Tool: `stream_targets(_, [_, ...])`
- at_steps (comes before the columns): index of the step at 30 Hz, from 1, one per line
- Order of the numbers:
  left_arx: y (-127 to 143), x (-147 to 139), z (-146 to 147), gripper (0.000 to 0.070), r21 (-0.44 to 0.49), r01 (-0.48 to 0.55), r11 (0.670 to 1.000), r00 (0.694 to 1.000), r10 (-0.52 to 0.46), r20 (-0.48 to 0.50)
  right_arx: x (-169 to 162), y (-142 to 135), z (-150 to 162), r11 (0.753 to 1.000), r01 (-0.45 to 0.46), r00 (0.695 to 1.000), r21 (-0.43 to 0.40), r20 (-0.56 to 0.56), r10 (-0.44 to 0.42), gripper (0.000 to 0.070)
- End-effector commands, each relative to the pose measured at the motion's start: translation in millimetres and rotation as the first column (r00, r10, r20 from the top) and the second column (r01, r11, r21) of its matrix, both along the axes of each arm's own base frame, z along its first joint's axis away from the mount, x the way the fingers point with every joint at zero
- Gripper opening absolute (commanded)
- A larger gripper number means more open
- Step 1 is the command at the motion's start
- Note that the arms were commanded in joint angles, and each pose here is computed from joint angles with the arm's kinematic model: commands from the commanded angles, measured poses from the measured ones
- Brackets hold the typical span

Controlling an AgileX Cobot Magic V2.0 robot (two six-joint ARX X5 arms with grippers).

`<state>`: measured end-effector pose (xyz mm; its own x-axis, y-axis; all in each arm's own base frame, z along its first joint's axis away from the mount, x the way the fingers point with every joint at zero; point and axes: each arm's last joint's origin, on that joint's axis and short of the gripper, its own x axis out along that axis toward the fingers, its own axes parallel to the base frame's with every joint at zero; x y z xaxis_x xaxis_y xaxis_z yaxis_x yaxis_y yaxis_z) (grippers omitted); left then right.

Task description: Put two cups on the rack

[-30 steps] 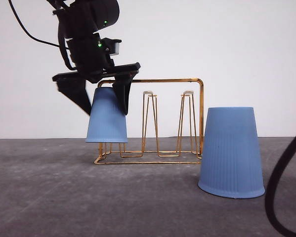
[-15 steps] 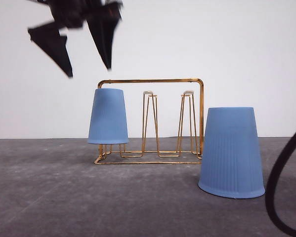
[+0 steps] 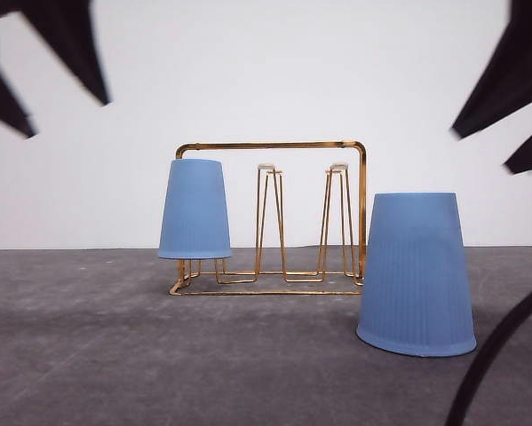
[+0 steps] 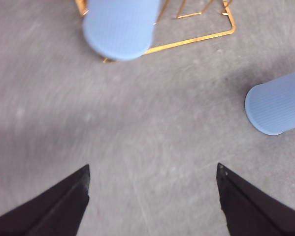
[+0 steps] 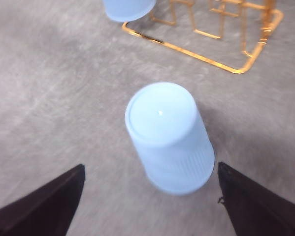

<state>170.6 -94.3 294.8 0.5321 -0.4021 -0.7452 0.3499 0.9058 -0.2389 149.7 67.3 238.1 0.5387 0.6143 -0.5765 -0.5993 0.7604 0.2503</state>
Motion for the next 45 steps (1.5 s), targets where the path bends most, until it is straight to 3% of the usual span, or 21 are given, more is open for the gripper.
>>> stream_targets(1, [3.1,-6.2,-6.0,0.0471,-0.024,-0.024,0.999,1.000,0.024,-0.003,7.2,6.6,0.2,1.000,0.004,1.000,-0.009,0.010,-0.004,0.0556])
stream_targets(6, [16.2,-23.4,-14.2,0.0471,-0.016,-0.051,0.999,0.999,0.051,0.008,25.4,22.1,-10.7,0.998,0.018,0.999,-0.053,0.034,-0.016,0.0605])
stream_targets(15, [18.6,-25.6,-11.8,0.0471,-0.012,-0.063,0.998,0.997,0.063,0.033,54.6,43.5,-42.9,0.997,-0.008,1.000,-0.076,-0.018,0.007,0.0603])
stream_targets(17, [18.9,-25.4,-11.8,0.0471,-0.004,-0.070,0.998,0.997,0.070,0.038,57.5,45.0,-50.7,0.996,-0.003,0.998,-0.087,-0.056,-0.002,0.0564])
stream_targets(21, [19.3,-25.3,-11.9,0.0471,0.007,-0.081,0.997,0.996,0.081,0.043,57.6,45.2,-53.5,0.997,0.009,0.995,-0.080,-0.100,-0.017,0.0406])
stream_targets(24, [19.3,-25.3,-11.9,0.0471,0.007,-0.081,0.997,0.996,0.081,0.043,56.7,44.8,-41.3,0.997,0.040,0.987,-0.069,-0.153,-0.050,0.0394])
stream_targets(29, [19.3,-25.3,-11.9,0.0471,0.007,-0.081,0.997,0.996,0.081,0.043,62.3,47.3,7.4,0.993,0.046,0.975,-0.104,-0.211,-0.067,0.0395])
stream_targets(38, [19.3,-25.2,-11.8,0.0470,0.006,-0.081,0.997,0.996,0.081,0.045,90.1,56.3,101.7,0.995,0.095,0.995,-0.034,0.009,-0.095,0.0395])
stream_targets(45, [19.2,-25.0,-11.6,0.0470,0.002,-0.084,0.996,0.995,0.084,0.046,140.9,71.7,118.7,0.989,0.134,0.988,-0.055,0.078,-0.130,0.0395])
